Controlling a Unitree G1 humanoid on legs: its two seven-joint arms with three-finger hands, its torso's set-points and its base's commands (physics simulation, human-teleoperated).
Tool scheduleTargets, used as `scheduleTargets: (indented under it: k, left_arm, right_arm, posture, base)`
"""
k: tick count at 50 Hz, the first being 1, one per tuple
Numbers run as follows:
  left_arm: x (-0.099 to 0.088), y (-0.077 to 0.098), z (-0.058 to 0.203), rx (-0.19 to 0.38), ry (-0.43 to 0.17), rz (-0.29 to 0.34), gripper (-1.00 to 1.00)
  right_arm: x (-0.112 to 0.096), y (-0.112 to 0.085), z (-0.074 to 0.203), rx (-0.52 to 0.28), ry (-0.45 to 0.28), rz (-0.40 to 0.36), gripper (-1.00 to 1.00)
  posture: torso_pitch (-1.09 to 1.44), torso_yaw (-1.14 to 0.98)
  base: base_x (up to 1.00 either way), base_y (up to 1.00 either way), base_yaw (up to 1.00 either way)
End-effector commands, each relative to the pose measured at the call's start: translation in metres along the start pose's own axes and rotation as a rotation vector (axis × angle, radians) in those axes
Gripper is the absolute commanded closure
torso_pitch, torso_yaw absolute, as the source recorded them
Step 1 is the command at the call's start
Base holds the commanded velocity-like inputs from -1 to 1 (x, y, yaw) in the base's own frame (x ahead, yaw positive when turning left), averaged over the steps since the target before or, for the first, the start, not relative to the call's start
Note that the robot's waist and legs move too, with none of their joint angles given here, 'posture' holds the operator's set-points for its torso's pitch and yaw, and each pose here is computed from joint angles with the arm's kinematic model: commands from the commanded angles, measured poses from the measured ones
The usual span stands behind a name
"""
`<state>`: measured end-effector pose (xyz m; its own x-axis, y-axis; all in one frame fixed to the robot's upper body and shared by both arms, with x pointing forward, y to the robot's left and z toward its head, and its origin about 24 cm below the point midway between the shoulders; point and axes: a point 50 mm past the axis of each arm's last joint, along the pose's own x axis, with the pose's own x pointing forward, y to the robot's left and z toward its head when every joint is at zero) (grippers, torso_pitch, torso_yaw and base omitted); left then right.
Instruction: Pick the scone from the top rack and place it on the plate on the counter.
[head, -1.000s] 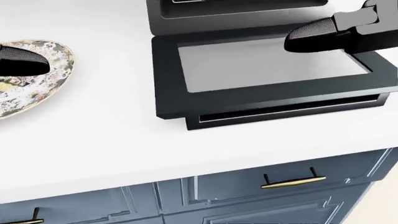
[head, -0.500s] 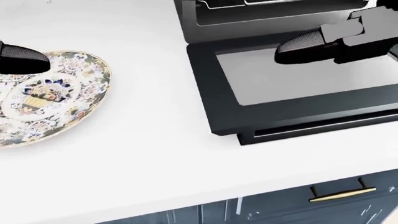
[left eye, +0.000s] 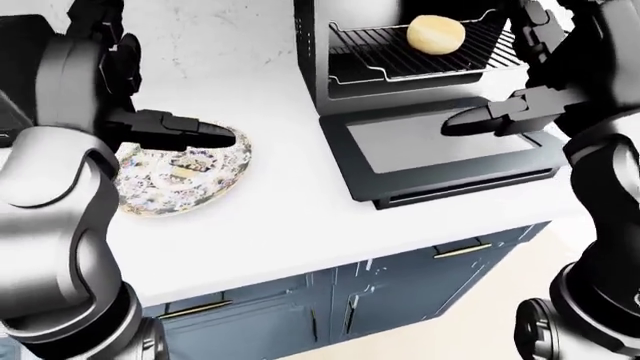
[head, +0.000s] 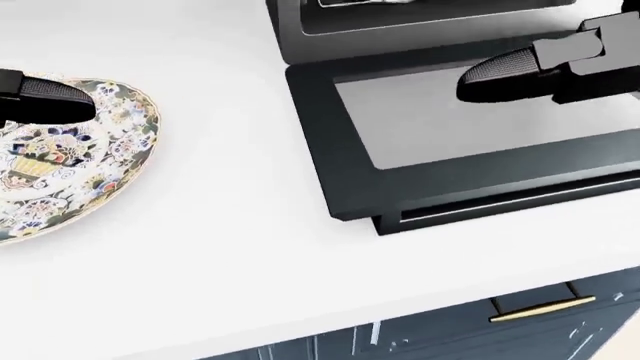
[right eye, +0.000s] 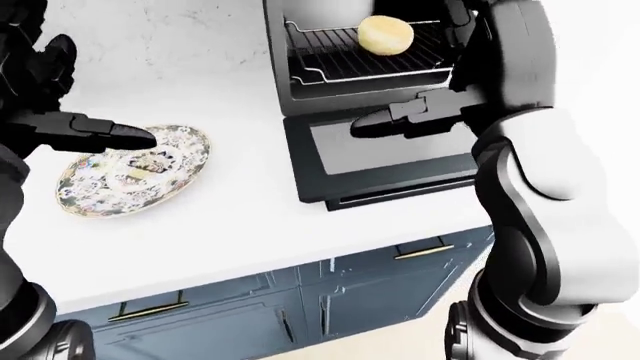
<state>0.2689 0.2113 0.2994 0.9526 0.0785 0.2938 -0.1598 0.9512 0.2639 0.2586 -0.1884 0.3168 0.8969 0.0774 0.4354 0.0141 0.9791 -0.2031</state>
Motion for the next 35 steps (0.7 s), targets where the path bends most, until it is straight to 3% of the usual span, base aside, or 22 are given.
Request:
scheduleTargets:
  k: [1,35]
  left_arm:
    - [-0.0044,0.0086,0.0161,0.019,-0.09,0.05,-1.0]
    - [-0.0037,0.0102,0.0197,0.036,-0.095,0.05,-1.0]
  right_arm:
    - [-0.0024,-0.001,0.0182,-0.016,-0.103,-0.008,-1.0]
    - [-0.0006,-0.0039,0.0213,-0.023,-0.115,-0.02,-1.0]
  posture:
    - [0.0,0.0]
    - [0.0,0.0]
  base:
    - [0.0,0.0,0.3]
    - [0.0,0.0,0.15]
